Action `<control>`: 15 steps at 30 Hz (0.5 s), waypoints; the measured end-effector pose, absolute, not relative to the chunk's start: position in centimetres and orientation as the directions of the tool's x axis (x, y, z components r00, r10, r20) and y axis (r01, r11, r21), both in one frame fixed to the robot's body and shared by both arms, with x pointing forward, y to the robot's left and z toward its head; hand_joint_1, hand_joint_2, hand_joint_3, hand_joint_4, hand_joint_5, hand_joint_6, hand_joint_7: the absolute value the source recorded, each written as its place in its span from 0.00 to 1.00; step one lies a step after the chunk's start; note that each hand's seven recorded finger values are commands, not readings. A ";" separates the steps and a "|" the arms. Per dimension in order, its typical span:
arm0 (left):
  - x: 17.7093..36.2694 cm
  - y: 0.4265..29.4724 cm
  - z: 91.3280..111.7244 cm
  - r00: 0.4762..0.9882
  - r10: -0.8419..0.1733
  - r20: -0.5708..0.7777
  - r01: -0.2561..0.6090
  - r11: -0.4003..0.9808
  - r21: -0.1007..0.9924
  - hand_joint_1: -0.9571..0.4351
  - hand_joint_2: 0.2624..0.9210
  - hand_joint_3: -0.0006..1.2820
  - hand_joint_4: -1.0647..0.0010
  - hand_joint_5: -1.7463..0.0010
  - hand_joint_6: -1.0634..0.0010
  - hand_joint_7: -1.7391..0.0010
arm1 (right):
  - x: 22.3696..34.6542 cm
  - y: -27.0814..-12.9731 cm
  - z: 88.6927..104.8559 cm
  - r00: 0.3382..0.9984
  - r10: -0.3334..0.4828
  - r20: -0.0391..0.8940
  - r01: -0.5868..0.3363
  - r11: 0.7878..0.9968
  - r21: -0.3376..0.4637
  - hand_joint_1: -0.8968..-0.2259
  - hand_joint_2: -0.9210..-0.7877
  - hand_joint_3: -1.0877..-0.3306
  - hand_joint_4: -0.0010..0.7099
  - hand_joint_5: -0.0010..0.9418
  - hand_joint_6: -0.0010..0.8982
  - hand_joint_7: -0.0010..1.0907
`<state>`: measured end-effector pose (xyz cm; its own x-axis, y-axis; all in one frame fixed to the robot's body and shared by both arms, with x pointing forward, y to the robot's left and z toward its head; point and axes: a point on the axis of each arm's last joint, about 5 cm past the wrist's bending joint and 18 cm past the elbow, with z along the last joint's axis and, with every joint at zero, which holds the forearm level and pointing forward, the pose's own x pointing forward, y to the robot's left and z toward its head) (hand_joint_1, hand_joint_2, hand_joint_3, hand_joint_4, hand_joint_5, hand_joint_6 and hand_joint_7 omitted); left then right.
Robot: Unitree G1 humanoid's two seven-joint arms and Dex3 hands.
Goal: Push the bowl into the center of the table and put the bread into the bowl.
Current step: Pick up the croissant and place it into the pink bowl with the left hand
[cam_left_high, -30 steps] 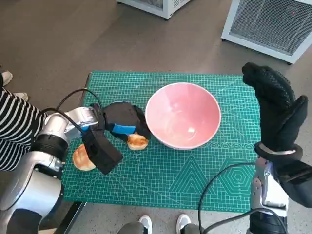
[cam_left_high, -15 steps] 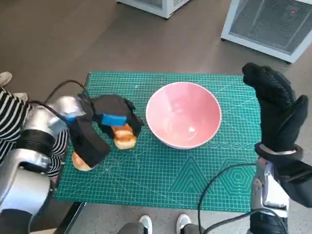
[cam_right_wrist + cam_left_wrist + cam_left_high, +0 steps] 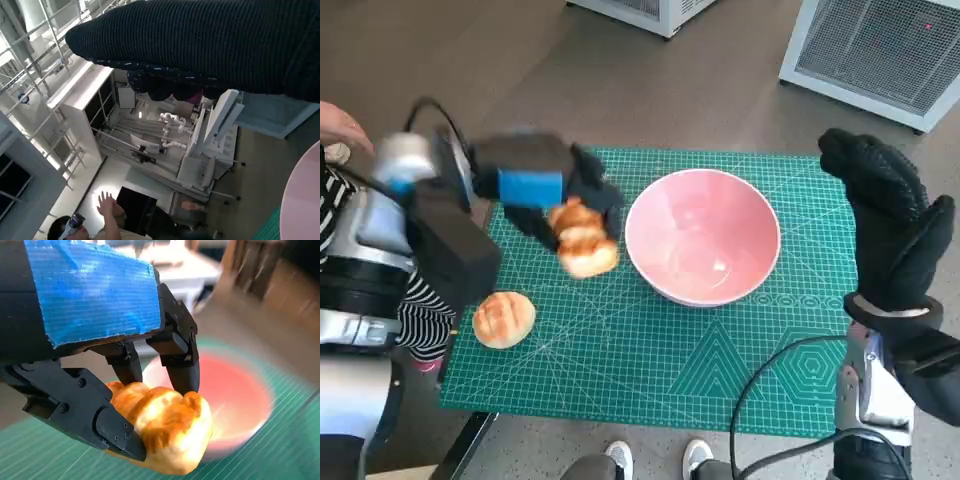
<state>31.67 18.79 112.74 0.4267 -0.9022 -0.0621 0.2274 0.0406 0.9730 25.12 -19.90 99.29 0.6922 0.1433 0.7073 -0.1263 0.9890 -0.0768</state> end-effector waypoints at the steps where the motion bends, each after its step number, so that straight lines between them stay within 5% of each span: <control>1: 31.6 18.5 113.1 0.417 -0.909 -0.032 0.221 0.067 0.973 0.69 1.00 0.02 0.36 0.38 0.30 0.34 | 25.1 -19.9 99.3 0.692 0.144 0.707 -0.126 0.989 -0.078 0.34 0.00 0.50 0.21 0.00 0.10 0.43; 15: 32.7 13.2 112.6 0.281 -0.951 0.132 0.208 0.194 0.959 0.69 1.00 0.03 0.37 0.36 0.32 0.35 | 25.0 -20.0 99.3 0.692 0.147 0.707 -0.125 0.989 -0.083 0.34 0.00 0.50 0.21 0.00 0.10 0.43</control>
<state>32.68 13.23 112.60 0.2809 -0.9507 0.1315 0.2080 0.1941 0.9587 25.02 -19.99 99.28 0.6922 0.1467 0.7067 -0.1252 0.9887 -0.0827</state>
